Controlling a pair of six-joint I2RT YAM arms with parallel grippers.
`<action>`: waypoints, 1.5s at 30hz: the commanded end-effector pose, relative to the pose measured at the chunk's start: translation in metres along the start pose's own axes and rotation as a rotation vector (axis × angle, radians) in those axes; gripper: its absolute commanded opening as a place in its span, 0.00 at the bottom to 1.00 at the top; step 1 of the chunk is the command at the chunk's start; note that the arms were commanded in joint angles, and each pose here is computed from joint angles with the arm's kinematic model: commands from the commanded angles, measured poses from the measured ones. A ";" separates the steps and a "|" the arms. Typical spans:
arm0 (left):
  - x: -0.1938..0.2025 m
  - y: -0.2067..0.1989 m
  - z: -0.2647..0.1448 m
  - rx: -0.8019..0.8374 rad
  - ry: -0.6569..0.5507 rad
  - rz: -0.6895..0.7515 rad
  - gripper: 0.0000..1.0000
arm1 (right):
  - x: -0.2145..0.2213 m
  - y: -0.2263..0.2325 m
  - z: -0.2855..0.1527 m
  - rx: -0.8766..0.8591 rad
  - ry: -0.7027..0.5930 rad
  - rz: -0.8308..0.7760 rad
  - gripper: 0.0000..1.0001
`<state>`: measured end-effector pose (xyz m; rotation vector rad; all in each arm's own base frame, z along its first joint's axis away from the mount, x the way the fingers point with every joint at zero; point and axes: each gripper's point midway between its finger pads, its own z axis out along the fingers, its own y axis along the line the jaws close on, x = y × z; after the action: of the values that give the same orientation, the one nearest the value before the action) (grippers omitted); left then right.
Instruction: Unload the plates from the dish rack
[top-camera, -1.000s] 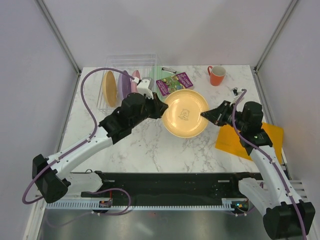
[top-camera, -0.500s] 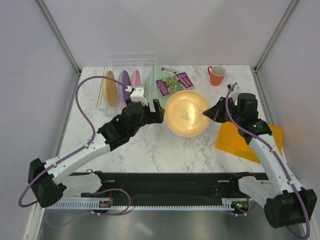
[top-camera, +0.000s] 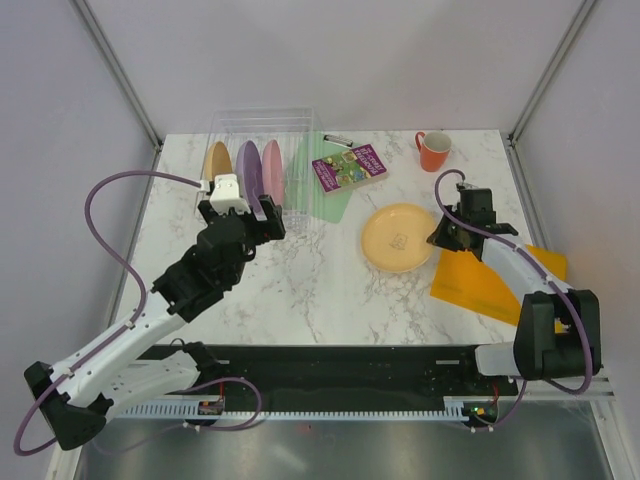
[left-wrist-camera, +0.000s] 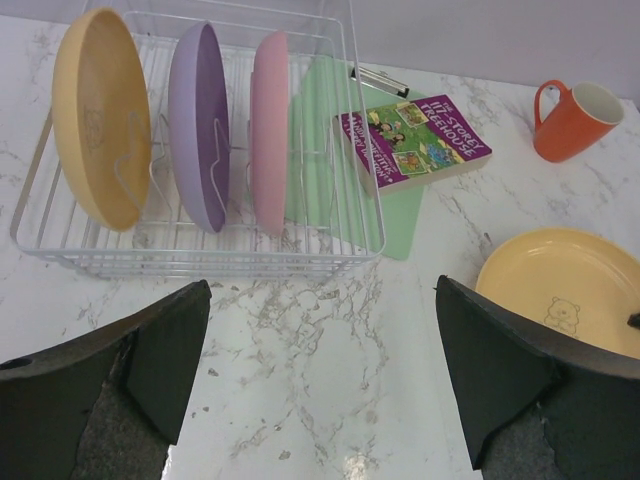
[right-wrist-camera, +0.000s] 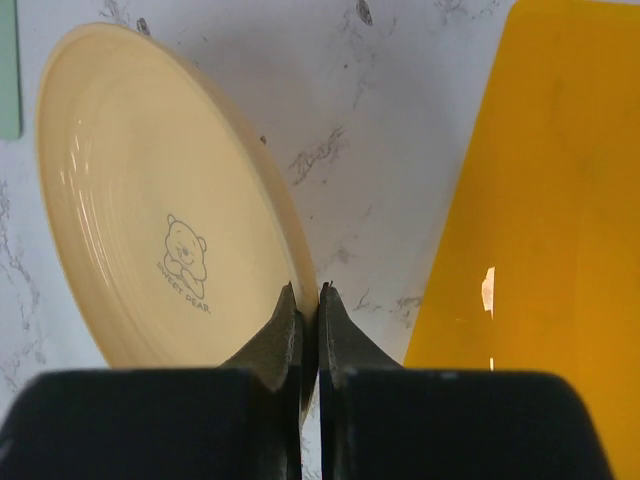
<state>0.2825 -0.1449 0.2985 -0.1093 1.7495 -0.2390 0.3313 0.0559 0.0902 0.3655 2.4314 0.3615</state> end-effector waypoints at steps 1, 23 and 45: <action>0.000 0.011 -0.001 -0.043 -0.012 0.046 1.00 | -0.012 0.003 0.020 -0.029 -0.040 -0.009 0.01; 0.000 0.004 0.017 -0.052 0.014 0.135 1.00 | -0.060 0.005 -0.069 0.026 -0.312 -0.116 0.98; 0.003 0.026 0.185 -0.334 0.047 0.419 0.85 | -0.060 0.010 -0.110 0.001 -0.401 -0.124 0.98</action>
<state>0.4328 -0.1398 0.2234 0.0540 1.9006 0.3201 0.3061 0.0266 0.2095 0.2711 2.0461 0.2160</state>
